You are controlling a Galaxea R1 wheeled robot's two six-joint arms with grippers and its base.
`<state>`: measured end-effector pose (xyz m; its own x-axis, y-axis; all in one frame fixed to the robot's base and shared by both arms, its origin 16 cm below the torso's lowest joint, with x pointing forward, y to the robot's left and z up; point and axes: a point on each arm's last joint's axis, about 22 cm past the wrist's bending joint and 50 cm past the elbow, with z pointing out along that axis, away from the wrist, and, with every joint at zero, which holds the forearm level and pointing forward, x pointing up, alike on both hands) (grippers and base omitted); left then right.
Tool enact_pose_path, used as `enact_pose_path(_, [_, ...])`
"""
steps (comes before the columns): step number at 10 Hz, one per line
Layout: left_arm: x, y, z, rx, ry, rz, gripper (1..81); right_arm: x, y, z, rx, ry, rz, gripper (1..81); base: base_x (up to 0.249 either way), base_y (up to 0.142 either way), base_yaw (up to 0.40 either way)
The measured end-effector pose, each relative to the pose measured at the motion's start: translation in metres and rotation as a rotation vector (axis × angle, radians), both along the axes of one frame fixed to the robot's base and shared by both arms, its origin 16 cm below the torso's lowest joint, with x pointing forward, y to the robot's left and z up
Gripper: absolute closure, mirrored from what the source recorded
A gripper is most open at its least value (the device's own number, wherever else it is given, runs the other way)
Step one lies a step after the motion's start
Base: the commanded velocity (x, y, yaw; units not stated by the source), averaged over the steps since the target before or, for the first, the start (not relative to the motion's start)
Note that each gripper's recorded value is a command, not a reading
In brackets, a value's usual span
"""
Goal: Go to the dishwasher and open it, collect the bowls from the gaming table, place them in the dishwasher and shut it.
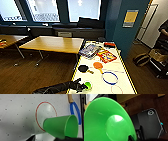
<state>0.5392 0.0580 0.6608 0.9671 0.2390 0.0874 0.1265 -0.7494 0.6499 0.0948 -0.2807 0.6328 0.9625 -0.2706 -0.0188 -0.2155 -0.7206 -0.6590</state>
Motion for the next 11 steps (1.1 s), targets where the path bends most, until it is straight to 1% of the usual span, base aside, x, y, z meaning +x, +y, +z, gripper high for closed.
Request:
enact_pose_path(2, [-0.013,-0.006,-0.01,0.001,0.015,-0.012,1.0,0.004,0.005,0.0,0.008,-0.005,0.002,81.1,0.0,0.0,0.0])
enact_pose_path(3, [-0.017,-0.009,-0.013,0.001,0.013,-0.017,81.1,0.007,0.005,0.0,0.007,-0.008,0.002,81.1,0.0,0.0,0.0])
enact_pose_path(4, [-0.018,-0.013,-0.013,0.001,-0.001,-0.025,81.1,0.007,0.005,0.0,0.007,-0.009,0.003,81.1,0.0,0.0,0.0])
enact_pose_path(6, [-0.019,-0.015,-0.015,0.008,-0.016,-0.035,81.1,0.007,0.005,-0.001,0.005,-0.006,0.006,81.1,0.0,0.0,0.0])
enact_pose_path(8, [-0.02,-0.016,-0.015,0.006,-0.025,-0.04,81.1,0.007,0.005,-0.001,0.004,-0.006,0.007,81.1,0.0,0.0,0.0])
enact_pose_path(9, [-0.022,-0.018,-0.014,0.002,-0.026,-0.048,81.1,0.007,0.005,-0.001,0.004,-0.006,0.007,81.1,0.0,0.0,0.0])
enact_pose_path(11, [-0.035,-0.023,-0.008,-0.018,-0.009,-0.094,81.1,0.007,0.005,-0.001,0.004,-0.004,0.008,81.1,0.0,0.0,0.0])
